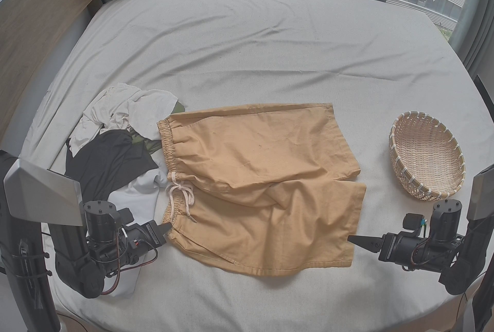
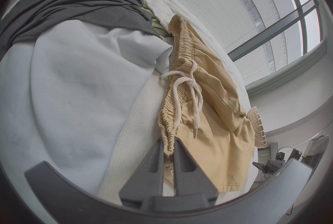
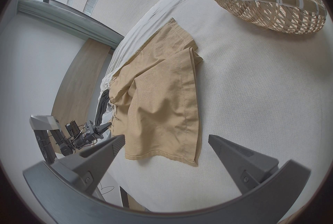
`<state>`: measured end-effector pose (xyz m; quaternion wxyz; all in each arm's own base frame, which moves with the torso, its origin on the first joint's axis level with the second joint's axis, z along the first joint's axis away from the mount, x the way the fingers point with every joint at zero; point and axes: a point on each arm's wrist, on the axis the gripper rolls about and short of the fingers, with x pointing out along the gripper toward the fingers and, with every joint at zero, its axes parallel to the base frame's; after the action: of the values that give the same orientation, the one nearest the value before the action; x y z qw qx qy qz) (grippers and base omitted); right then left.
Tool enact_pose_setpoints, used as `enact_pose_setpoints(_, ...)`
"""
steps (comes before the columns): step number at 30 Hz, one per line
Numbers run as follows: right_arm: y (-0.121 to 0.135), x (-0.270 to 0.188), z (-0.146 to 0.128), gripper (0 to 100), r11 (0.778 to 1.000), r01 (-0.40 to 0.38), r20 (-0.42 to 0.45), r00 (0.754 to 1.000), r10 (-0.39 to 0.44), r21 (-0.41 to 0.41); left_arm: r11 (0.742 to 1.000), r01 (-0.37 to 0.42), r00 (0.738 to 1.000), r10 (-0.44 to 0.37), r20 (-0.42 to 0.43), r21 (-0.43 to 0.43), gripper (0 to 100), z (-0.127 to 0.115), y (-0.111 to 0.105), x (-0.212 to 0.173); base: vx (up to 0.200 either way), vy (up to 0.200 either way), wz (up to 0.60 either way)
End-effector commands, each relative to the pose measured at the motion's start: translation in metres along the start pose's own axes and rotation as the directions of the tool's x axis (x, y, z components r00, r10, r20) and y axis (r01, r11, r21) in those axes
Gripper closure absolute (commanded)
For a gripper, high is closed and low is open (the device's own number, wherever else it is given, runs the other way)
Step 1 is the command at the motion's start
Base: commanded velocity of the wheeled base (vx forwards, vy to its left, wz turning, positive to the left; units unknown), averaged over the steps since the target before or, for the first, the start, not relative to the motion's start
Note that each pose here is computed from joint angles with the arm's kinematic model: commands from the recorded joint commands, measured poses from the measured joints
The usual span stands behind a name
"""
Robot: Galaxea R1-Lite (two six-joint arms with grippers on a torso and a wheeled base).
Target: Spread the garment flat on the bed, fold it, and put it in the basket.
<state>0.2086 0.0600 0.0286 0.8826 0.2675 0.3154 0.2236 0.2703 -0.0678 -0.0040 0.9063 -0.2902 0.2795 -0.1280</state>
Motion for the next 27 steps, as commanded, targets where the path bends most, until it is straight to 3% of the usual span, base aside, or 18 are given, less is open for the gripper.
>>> enact_pose_setpoints(1,-0.001,-0.003,-0.004,0,1.0,0.008,-0.016,1.0,-0.008,0.006,1.0,-0.004,1.0,0.004,-0.003,-0.004,100,-0.001,0.001,-0.001,0.0,0.0,0.0)
enact_pose_setpoints(7,-0.003,0.004,-0.011,0,0.999,0.046,-0.045,0.998,-0.046,0.009,1.0,-0.003,1.0,0.003,0.0,-0.003,100,0.0,-0.002,-0.01,0.0,0.0,0.0)
enact_pose_setpoints(12,0.001,0.006,-0.015,0,0.999,0.034,-0.062,0.997,-0.034,-0.001,1.0,0.003,1.0,-0.003,-0.01,-0.007,100,-0.001,-0.003,-0.012,0.0,0.0,0.0)
enact_pose_setpoints(13,0.001,0.006,-0.015,0,0.999,0.033,-0.063,0.997,-0.033,-0.002,1.0,0.004,1.0,-0.004,-0.009,-0.007,0,-0.001,-0.003,-0.012,0.0,0.0,0.0)
enact_pose_setpoints(27,0.001,0.006,-0.015,0,0.999,0.033,-0.061,0.998,-0.033,-0.001,0.999,-0.018,1.0,0.019,0.01,-0.032,0,0.003,0.003,-0.013,0.0,0.0,0.0)
